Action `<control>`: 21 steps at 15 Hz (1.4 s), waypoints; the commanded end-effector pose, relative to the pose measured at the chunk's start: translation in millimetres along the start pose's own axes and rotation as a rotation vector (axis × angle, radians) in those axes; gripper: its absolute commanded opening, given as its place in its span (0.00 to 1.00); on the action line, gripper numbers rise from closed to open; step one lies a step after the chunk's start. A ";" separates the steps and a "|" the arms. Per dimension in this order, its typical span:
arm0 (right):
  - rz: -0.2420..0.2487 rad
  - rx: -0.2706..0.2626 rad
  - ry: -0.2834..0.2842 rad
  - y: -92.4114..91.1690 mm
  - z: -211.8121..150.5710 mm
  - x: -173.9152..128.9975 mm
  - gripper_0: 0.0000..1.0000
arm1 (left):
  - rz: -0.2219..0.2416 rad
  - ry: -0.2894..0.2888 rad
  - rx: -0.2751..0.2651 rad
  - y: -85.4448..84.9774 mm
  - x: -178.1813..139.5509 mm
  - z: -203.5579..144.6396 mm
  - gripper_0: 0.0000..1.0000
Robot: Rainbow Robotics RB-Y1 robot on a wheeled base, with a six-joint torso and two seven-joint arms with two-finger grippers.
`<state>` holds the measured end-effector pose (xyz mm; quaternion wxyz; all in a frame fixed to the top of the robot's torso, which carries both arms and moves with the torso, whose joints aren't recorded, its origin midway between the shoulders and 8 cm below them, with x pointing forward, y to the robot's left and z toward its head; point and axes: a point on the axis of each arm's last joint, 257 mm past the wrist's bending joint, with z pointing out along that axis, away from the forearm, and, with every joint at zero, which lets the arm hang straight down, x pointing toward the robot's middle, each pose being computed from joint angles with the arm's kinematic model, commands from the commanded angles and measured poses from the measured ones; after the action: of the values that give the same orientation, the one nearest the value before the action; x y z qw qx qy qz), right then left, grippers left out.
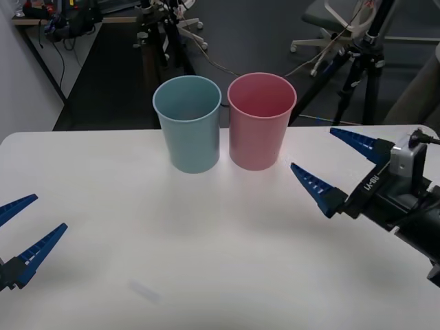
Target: Grasp the object on the table and drop it into the matching bin: aluminum can to the light blue bin, PET bottle to the pink bin.
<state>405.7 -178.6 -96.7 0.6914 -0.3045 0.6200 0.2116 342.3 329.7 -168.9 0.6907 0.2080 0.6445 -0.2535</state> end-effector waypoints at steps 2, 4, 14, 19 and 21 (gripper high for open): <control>-0.018 -0.016 0.043 2.4 -55.6 17.3 1.00 | 0.000 0.000 0.000 0.0 0.0 0.0 1.00; -0.009 -0.025 0.062 5.9 -83.2 21.9 1.00 | 0.000 0.000 0.000 0.0 0.0 0.0 1.00; 0.070 0.016 0.118 -7.6 -170.0 56.0 1.00 | 0.000 0.000 0.000 0.0 0.0 0.0 1.00; 0.097 0.061 0.129 -19.1 -184.3 73.6 1.00 | 0.000 0.000 0.000 0.0 0.0 0.0 1.00; 0.100 0.069 0.133 -20.7 -187.4 78.4 1.00 | 0.000 0.000 0.000 0.0 0.0 0.0 1.00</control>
<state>294.4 -327.4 -177.3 0.6481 -0.2636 0.6848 0.2039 342.3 329.7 -168.9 0.6907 0.2080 0.6445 -0.2535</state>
